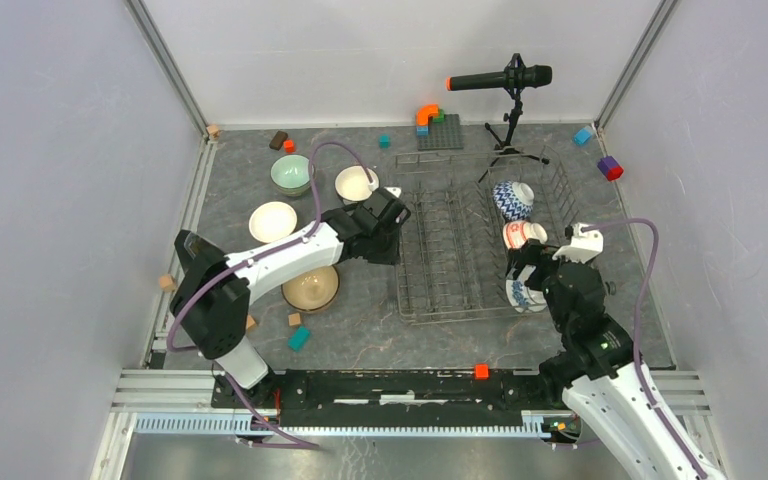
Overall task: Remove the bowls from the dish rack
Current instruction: Adjust the dish rack at the center of the board.
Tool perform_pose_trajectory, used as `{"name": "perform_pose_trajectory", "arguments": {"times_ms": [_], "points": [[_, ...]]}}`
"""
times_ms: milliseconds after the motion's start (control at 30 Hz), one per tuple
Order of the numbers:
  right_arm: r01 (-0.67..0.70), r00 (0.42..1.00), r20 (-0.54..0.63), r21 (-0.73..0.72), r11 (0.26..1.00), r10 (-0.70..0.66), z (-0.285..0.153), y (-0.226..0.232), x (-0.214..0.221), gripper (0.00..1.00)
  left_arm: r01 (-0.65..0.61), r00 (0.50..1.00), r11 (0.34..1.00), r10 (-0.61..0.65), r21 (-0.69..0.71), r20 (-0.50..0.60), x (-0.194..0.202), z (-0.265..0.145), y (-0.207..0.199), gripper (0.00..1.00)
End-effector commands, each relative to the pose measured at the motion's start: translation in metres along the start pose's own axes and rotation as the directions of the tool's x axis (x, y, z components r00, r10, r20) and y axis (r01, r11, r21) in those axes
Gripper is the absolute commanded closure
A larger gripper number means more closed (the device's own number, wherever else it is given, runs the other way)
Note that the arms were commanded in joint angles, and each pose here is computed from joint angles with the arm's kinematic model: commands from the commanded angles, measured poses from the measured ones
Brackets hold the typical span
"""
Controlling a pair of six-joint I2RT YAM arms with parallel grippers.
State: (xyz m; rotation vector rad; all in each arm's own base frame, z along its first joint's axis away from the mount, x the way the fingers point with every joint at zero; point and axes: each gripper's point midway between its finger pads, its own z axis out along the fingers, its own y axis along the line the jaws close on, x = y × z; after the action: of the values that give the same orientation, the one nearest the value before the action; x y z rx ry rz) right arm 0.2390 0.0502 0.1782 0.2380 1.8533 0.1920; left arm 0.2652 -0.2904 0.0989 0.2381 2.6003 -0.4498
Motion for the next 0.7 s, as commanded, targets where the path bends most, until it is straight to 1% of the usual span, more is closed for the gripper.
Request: {"name": "perform_pose_trajectory", "arguments": {"times_ms": [0,100,200,367,433,500,667], "points": [[0.004,0.999,0.050,-0.044,0.999,-0.002,-0.011,0.008,-0.023,0.06,-0.061,0.994,0.998,0.063,-0.023,0.092,-0.035,0.007,-0.007,0.74],[0.008,0.999,0.053,-0.054,0.999,-0.005,-0.014,0.008,-0.022,0.05,-0.087,0.990,0.995,0.093,-0.054,0.108,-0.049,0.009,-0.008,0.76],[0.009,0.998,0.055,-0.059,0.998,-0.005,-0.016,0.007,-0.020,0.05,-0.102,0.985,0.991,0.113,-0.082,0.134,-0.064,0.011,-0.009,0.76],[0.006,0.998,0.056,-0.066,0.998,-0.002,-0.017,0.005,-0.014,0.05,-0.056,0.980,0.996,0.069,-0.074,0.188,-0.085,0.015,-0.010,0.77],[0.004,0.998,0.055,-0.068,0.998,-0.001,-0.016,0.004,-0.011,0.05,-0.045,0.975,0.997,0.058,-0.063,0.214,-0.092,0.010,-0.013,0.74],[0.004,0.998,0.056,-0.065,0.998,-0.001,-0.015,0.003,-0.008,0.05,-0.043,0.967,0.998,0.054,-0.050,0.251,-0.101,-0.001,-0.016,0.70],[0.020,0.997,0.074,-0.048,0.999,-0.017,-0.009,0.000,-0.005,0.04,-0.028,0.932,0.999,0.032,-0.019,0.360,-0.120,-0.044,-0.019,0.40]]}}
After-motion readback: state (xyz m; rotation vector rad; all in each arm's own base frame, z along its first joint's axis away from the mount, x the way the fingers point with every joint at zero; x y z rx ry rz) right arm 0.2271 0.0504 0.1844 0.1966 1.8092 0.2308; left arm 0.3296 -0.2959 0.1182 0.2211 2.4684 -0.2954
